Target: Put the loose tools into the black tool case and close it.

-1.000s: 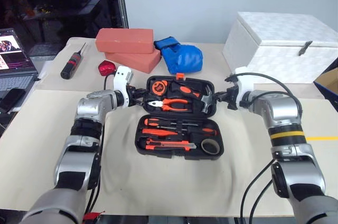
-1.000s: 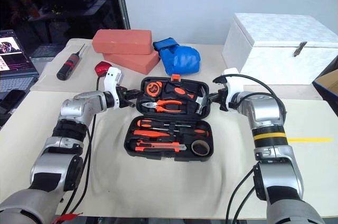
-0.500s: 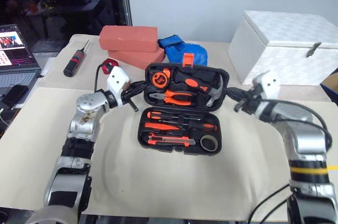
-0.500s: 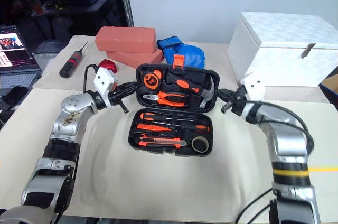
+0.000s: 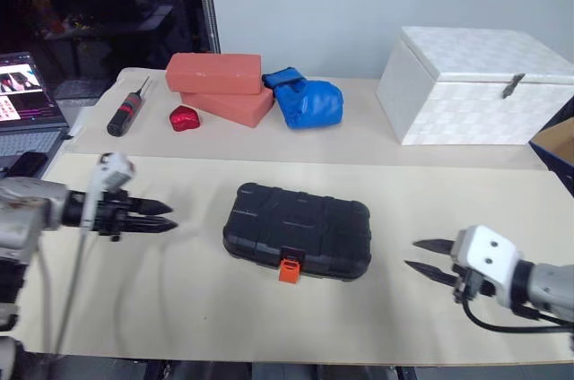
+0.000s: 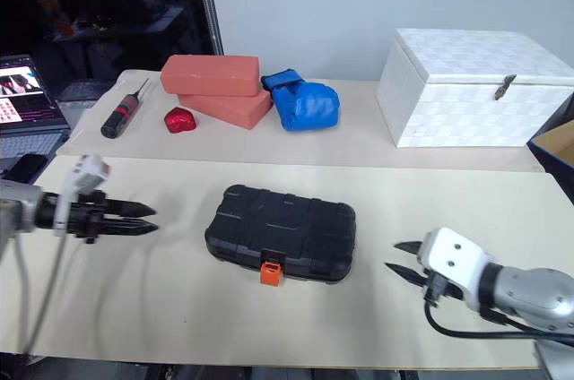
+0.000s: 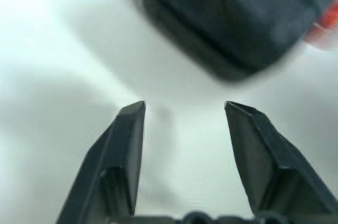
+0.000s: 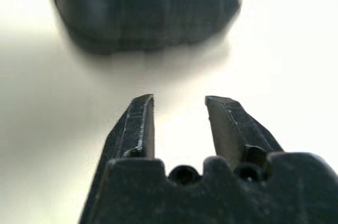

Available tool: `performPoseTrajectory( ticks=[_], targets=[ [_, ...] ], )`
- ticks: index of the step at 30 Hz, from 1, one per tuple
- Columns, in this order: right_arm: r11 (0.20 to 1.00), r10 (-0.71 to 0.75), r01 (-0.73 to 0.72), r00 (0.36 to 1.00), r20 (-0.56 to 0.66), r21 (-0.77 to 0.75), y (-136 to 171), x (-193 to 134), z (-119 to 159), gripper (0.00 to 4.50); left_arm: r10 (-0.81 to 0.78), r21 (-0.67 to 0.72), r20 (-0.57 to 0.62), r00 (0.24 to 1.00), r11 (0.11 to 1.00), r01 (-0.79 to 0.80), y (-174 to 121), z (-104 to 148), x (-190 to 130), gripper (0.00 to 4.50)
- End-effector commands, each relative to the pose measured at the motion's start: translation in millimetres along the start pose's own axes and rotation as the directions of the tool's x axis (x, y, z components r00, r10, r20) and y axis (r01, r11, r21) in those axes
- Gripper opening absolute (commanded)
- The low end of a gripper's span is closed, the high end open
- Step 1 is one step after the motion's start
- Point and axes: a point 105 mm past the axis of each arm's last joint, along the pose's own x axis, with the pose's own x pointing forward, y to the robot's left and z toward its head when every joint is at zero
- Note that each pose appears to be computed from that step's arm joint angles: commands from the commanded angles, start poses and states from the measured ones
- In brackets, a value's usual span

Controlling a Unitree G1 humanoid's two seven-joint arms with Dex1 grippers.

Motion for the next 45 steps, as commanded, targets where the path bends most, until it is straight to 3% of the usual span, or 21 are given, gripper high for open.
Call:
performPoseTrajectory(
  ticks=[1, 4, 5, 8, 11, 13, 16, 20, 25, 28, 33, 37, 40, 45],
  targets=[
    [0.997, 0.056, -0.058, 0.997, 0.057, 0.045, 11.2, -11.5, 14.1, 1.20, -0.147, 0.056, 0.012, 0.989, 0.988, 0.146, -20.5, 11.6, 6.4, 2.46],
    [0.962, 0.205, -0.235, 0.958, 0.201, 0.136, 46.6, -1.2, 40.2, 0.30, -0.247, 0.111, 0.073, 0.966, 0.965, 0.239, -36.5, 30.0, 24.1, 1.74],
    [0.948, 0.238, -0.279, 0.941, 0.240, 0.154, 55.9, 3.0, 48.7, 0.01, -0.275, 0.140, 0.076, 0.959, 0.955, 0.263, -42.8, 33.7, 29.6, 1.32],
    [0.917, 0.319, -0.362, 0.916, 0.242, 0.164, 76.7, 21.0, 57.8, 0.00, -0.321, 0.213, 0.091, 0.943, 0.931, 0.296, -56.2, 46.1, 43.1, 0.07],
    [0.912, 0.340, -0.374, 0.920, 0.197, 0.171, 83.9, 41.8, 55.5, 0.00, -0.361, 0.256, 0.078, 0.929, 0.908, 0.331, -66.4, 51.6, 49.9, 0.03],
    [0.930, 0.280, -0.313, 0.943, 0.181, 0.192, 74.6, 63.3, 54.5, 0.00, -0.388, 0.288, 0.072, 0.919, 0.890, 0.353, -73.6, 55.8, 55.4, 0.03],
    [0.962, 0.126, -0.156, 0.982, 0.141, 0.224, 45.7, 90.6, 50.3, 0.00, -0.409, 0.319, 0.074, 0.910, 0.874, 0.367, -81.4, 59.9, 62.0, 0.03],
    [0.957, -0.106, 0.068, 0.986, 0.125, 0.283, -2.9, 115.6, 53.4, 0.00, -0.400, 0.330, 0.114, 0.910, 0.879, 0.345, -83.6, 64.8, 69.7, 0.03],
    [0.944, -0.222, 0.174, 0.964, 0.149, 0.279, -45.4, 147.6, 62.3, 0.00, -0.328, 0.324, 0.214, 0.920, 0.912, 0.250, -76.0, 74.4, 83.2, 0.03],
    [0.942, -0.190, 0.123, 0.963, 0.193, 0.313, -53.0, 149.5, 66.6, 0.00, -0.250, 0.346, 0.270, 0.930, 0.927, 0.148, -63.4, 83.0, 95.9, 0.03],
    [0.938, -0.097, 0.004, 0.963, 0.252, 0.347, -31.4, 121.9, 69.4, 1.54, -0.176, 0.372, 0.284, 0.943, 0.926, 0.061, -50.0, 91.8, 111.7, 0.00],
    [0.911, -0.048, -0.065, 0.964, 0.262, 0.406, -3.5, 117.7, 74.1, 2.85, -0.136, 0.381, 0.247, 0.959, 0.924, 0.033, -38.2, 88.9, 122.4, 0.00],
    [0.894, -0.051, -0.057, 0.972, 0.229, 0.444, 9.6, 128.4, 71.1, 2.49, -0.109, 0.383, 0.190, 0.976, 0.923, 0.029, -28.2, 81.6, 130.9, 0.00],
    [0.863, -0.074, -0.024, 0.982, 0.174, 0.504, 14.2, 149.6, 69.1, 0.67, -0.052, 0.367, 0.134, 0.990, 0.930, -0.001, -11.4, 75.1, 140.8, 0.00]
  ],
)
